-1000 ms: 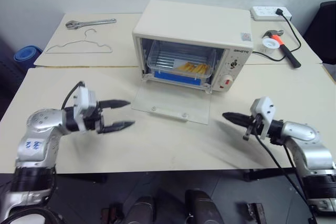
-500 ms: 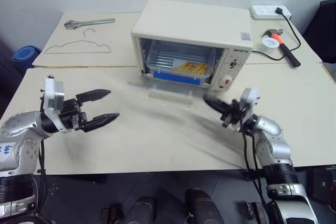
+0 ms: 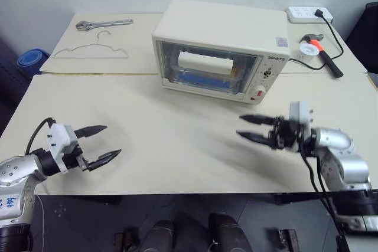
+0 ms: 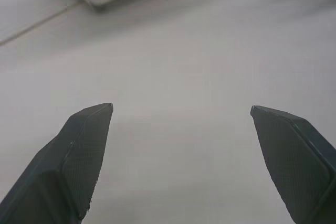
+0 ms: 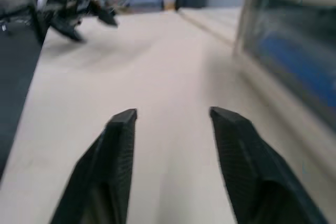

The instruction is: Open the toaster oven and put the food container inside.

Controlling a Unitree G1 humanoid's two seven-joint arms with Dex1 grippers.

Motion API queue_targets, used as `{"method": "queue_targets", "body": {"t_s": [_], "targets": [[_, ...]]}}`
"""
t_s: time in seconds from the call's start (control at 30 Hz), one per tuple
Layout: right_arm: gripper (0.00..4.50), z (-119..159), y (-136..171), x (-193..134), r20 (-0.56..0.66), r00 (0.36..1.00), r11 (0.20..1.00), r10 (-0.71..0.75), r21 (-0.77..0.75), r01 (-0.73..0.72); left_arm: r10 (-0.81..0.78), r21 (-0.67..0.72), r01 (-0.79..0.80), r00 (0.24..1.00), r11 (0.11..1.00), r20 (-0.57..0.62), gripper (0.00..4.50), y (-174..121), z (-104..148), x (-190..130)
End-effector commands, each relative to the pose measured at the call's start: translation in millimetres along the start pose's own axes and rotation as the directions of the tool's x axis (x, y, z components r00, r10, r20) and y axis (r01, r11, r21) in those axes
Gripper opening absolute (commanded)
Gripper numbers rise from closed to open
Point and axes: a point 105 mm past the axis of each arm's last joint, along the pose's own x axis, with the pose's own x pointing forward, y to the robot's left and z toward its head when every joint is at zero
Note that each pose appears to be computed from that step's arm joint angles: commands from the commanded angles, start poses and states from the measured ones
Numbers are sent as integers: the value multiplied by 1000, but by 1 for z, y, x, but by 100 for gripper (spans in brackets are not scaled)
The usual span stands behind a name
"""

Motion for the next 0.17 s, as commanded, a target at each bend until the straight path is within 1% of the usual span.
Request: {"method": "queue_targets", "body": {"t_s": [0.03,0.1,0.13,0.17], "targets": [[367,-12,9,-15,-55,998,996,2,-86,-7,19,58,-16,999,998,-47,450,-5,-7,-11],[433,-23,9,-22,-67,997,996,-35,-81,30,35,65,-33,998,997,-42,450,-9,-9,-13],[442,-25,9,-24,-67,997,996,-49,-81,44,39,69,-36,999,997,-38,450,-10,-8,-13],[442,-27,7,-25,-64,996,995,-67,-85,61,45,82,-42,998,996,-39,450,-11,-7,-13]]}}
